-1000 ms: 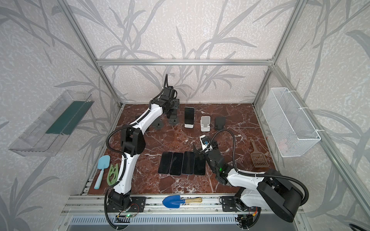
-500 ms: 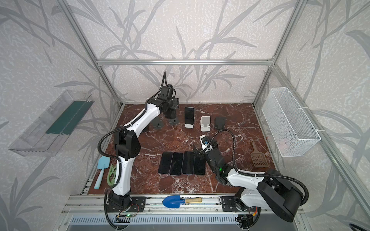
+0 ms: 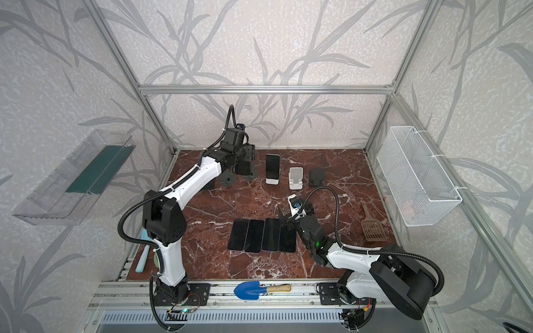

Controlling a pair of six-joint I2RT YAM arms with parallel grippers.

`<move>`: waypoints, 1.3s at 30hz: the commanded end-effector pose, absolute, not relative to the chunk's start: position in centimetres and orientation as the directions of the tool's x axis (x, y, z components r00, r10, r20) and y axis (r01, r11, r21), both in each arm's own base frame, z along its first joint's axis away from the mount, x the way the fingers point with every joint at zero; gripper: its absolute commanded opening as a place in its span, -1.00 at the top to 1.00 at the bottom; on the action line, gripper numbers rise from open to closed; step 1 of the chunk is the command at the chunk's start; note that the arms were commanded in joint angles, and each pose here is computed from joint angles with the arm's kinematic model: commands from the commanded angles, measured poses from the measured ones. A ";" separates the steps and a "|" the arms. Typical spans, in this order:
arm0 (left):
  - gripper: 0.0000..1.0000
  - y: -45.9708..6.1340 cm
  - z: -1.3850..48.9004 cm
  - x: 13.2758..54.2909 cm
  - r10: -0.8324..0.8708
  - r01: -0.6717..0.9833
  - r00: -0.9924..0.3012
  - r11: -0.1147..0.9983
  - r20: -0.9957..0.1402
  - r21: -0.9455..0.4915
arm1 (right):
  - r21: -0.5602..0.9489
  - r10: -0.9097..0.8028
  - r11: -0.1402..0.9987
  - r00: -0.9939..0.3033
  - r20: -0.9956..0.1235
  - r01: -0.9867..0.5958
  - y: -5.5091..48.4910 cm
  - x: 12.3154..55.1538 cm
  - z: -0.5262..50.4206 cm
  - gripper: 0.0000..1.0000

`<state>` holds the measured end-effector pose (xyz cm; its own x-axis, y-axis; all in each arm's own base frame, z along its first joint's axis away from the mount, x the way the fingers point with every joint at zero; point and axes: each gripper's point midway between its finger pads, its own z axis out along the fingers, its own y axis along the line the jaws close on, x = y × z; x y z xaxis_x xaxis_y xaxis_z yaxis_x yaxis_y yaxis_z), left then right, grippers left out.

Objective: Remove the phone from the phone stand
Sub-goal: Place the phone at the middle-left of the table.

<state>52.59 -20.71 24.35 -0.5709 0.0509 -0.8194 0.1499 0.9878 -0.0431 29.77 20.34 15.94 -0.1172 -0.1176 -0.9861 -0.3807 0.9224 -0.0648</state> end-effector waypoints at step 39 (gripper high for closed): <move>0.10 -14.5 19.9 39.7 0.036 0.092 -0.644 0.995 -0.764 -0.031 | -0.018 -0.057 0.929 -0.096 -0.994 -0.369 20.5 30.2 17.0 -0.98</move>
